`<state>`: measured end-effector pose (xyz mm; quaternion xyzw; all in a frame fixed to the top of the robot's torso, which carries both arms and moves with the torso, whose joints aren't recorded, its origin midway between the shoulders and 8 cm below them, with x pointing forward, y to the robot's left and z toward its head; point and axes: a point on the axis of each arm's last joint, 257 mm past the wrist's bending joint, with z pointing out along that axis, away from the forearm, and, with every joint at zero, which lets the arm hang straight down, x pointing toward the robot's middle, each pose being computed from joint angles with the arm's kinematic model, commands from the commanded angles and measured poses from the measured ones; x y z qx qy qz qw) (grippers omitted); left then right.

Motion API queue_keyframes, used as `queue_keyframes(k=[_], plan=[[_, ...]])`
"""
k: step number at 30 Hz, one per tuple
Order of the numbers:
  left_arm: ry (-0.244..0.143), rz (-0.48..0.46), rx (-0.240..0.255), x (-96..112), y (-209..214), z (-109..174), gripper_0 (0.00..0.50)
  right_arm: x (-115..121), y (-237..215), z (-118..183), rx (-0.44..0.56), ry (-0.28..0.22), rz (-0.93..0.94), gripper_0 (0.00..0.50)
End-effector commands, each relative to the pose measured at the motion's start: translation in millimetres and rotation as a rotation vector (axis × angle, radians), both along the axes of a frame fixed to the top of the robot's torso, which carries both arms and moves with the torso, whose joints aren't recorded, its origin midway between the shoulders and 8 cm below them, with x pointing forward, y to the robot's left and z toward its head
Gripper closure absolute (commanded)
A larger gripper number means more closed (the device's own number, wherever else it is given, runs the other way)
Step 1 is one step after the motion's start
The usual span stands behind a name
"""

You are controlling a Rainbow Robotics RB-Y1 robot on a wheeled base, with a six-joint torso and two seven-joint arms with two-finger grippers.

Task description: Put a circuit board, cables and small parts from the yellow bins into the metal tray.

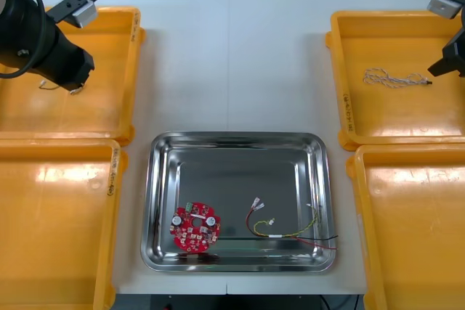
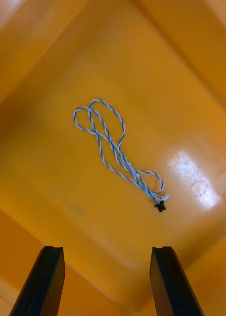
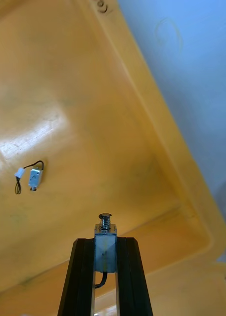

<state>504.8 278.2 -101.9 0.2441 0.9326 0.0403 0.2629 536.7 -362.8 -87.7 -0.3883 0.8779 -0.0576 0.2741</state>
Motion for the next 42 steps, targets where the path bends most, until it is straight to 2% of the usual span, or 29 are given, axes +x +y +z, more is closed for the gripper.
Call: queue_keyframes(k=[1,8,16,20,23,27,33,37,42], plan=[[-0.038,0.059,-0.116,-3.3,-47.4,19.0,0.500,20.9,2.4,25.7,-0.116,-0.084,0.101,0.000],[-0.032,0.044,-0.174,-17.1,-93.7,12.0,0.499,35.8,-10.0,21.4,-0.170,-0.086,0.194,0.000],[0.003,0.028,-0.184,-38.5,-132.1,-3.4,0.500,51.3,-18.7,10.6,-0.163,-0.074,0.206,0.000],[0.025,0.036,-0.196,-47.5,-150.5,-14.5,0.500,60.8,-14.7,8.7,-0.191,-0.086,0.214,0.000],[0.038,0.040,-0.182,-52.1,-158.0,-24.1,0.500,65.6,-11.2,3.6,-0.206,-0.092,0.221,0.000],[0.061,0.042,-0.170,-58.9,-166.5,-33.1,0.500,69.4,-2.8,-11.9,-0.162,-0.080,0.218,0.000],[0.096,0.055,-0.158,-69.9,-179.6,-51.4,0.500,75.6,6.0,-51.4,-0.052,-0.053,0.182,0.000],[0.105,0.064,-0.145,-74.0,-183.4,-63.9,0.500,78.7,8.5,-55.5,-0.043,-0.059,0.178,0.000],[0.134,0.097,-0.181,-81.6,-191.8,-80.6,0.499,85.4,8.6,-50.2,-0.056,-0.085,0.175,0.000]])
